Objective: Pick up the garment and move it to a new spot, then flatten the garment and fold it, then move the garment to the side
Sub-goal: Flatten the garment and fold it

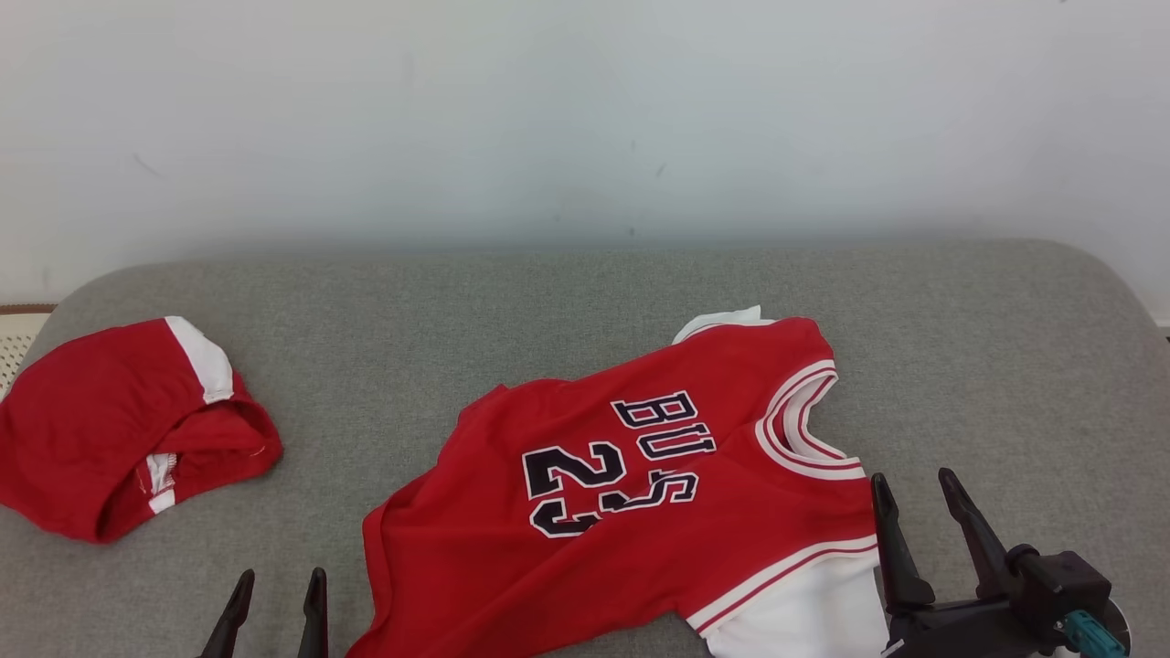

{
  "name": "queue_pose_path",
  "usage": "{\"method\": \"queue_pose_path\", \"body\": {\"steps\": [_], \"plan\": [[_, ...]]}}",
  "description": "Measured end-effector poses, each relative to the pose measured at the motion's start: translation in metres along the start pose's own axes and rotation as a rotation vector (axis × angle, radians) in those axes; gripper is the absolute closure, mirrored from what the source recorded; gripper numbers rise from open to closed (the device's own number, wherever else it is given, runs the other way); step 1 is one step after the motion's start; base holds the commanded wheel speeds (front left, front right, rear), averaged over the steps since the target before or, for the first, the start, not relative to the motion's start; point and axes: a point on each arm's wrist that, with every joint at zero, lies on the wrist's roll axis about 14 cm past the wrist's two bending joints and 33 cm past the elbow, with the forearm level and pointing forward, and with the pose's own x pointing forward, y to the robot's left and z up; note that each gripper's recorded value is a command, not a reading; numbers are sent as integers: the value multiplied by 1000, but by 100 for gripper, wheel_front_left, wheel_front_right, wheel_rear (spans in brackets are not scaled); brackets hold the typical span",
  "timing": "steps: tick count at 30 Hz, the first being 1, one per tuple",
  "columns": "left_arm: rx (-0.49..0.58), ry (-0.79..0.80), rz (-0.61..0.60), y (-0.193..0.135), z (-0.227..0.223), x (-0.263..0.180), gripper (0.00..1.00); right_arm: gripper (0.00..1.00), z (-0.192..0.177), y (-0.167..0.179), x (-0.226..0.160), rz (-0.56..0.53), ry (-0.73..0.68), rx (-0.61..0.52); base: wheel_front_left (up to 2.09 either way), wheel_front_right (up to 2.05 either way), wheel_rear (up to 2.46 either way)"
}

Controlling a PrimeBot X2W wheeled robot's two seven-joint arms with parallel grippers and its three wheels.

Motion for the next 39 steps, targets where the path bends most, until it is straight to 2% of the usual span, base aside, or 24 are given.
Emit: {"method": "queue_pose_path", "body": {"steps": [10,13,17,25,31,39], "plan": [[-9,17,-8,-2,-5,-1,0,0,-5,-1,-3,-5,19,-1,0,0,0],[-79,95,-13,-6,-27,-9,0,0,-18,-2,-7,-8,63,9,0,0,0],[-123,171,-42,-17,-43,-23,0,0,-28,-8,-14,-17,121,9,0,0,0],[-160,290,-72,-29,-65,-47,0,0,-68,-20,-36,-48,322,41,0,0,0],[-167,338,-64,-28,-78,-51,0,0,-107,-13,-59,-51,518,107,0,0,0],[-162,374,-44,-21,-94,-44,0,0,-130,-12,-75,-65,642,140,0,0,0]]}}
